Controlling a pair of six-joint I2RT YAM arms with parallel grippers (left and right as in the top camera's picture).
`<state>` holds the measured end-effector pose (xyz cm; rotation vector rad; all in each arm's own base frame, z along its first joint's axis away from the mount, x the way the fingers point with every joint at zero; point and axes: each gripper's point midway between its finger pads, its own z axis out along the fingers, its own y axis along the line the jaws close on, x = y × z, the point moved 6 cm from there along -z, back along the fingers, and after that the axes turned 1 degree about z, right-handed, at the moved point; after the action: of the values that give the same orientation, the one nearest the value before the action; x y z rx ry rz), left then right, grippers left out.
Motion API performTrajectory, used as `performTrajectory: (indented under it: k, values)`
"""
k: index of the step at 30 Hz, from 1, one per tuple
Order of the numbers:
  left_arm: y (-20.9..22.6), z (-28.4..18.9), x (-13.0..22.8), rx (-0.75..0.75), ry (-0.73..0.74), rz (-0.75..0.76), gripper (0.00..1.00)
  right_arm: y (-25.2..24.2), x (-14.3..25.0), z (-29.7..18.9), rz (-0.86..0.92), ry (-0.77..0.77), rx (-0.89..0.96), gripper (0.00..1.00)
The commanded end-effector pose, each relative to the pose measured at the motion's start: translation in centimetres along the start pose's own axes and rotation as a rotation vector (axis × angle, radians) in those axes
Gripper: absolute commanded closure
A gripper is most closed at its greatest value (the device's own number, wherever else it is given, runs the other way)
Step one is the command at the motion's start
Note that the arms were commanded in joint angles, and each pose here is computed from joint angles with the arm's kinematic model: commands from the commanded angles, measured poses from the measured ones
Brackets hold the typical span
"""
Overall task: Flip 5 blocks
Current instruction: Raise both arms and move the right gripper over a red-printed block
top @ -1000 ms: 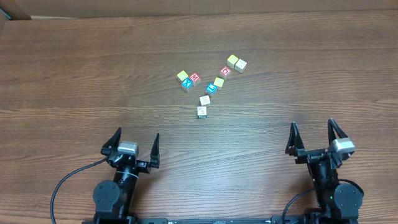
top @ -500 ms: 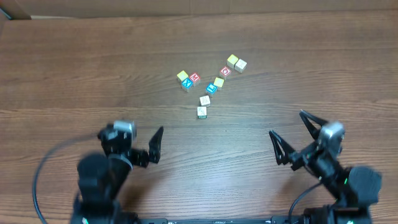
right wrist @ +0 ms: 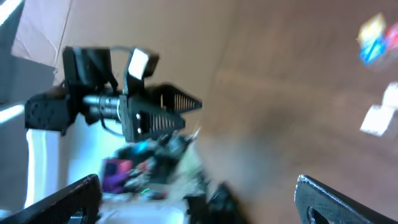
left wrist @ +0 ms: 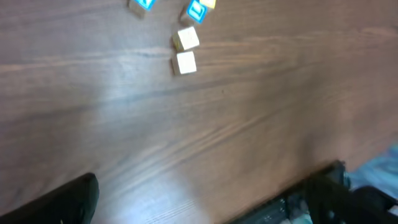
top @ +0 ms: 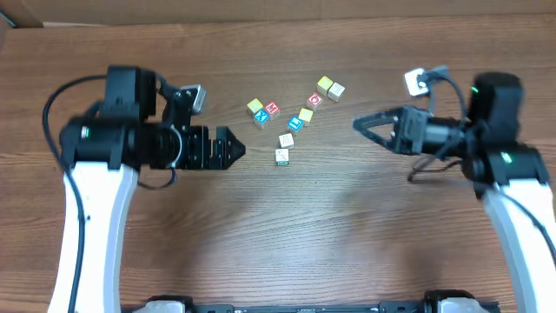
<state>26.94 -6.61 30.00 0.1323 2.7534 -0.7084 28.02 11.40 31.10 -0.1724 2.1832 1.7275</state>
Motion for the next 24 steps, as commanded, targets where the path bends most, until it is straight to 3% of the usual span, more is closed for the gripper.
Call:
performTrajectory:
  k: [1, 6, 10, 18, 24]
  values:
    - [0.4, 0.9, -1.0, 0.027, 0.051, -0.046, 0.00, -1.4, 0.5, 1.9, 0.032, 0.072, 0.019, 0.00]
    - [1.4, 2.7, -1.2, 0.025, 0.130, -0.097, 0.00, -7.1, 3.4, 3.6, 0.022, 0.099, 0.609, 0.00]
    - [2.0, 3.8, -1.5, 0.021, 0.155, -0.111, 0.00, -7.9, 5.7, 4.6, -0.040, 0.176, 0.829, 0.00]
    - [2.8, 5.5, -2.6, 0.023, 0.167, -0.142, 0.00, -6.3, 7.9, 6.7, -0.044, 0.284, 0.712, 0.00]
    - [3.1, 6.0, -3.3, 0.022, 0.143, -0.140, 0.00, -6.1, 7.8, 6.9, -0.048, 0.282, 0.695, 0.00]
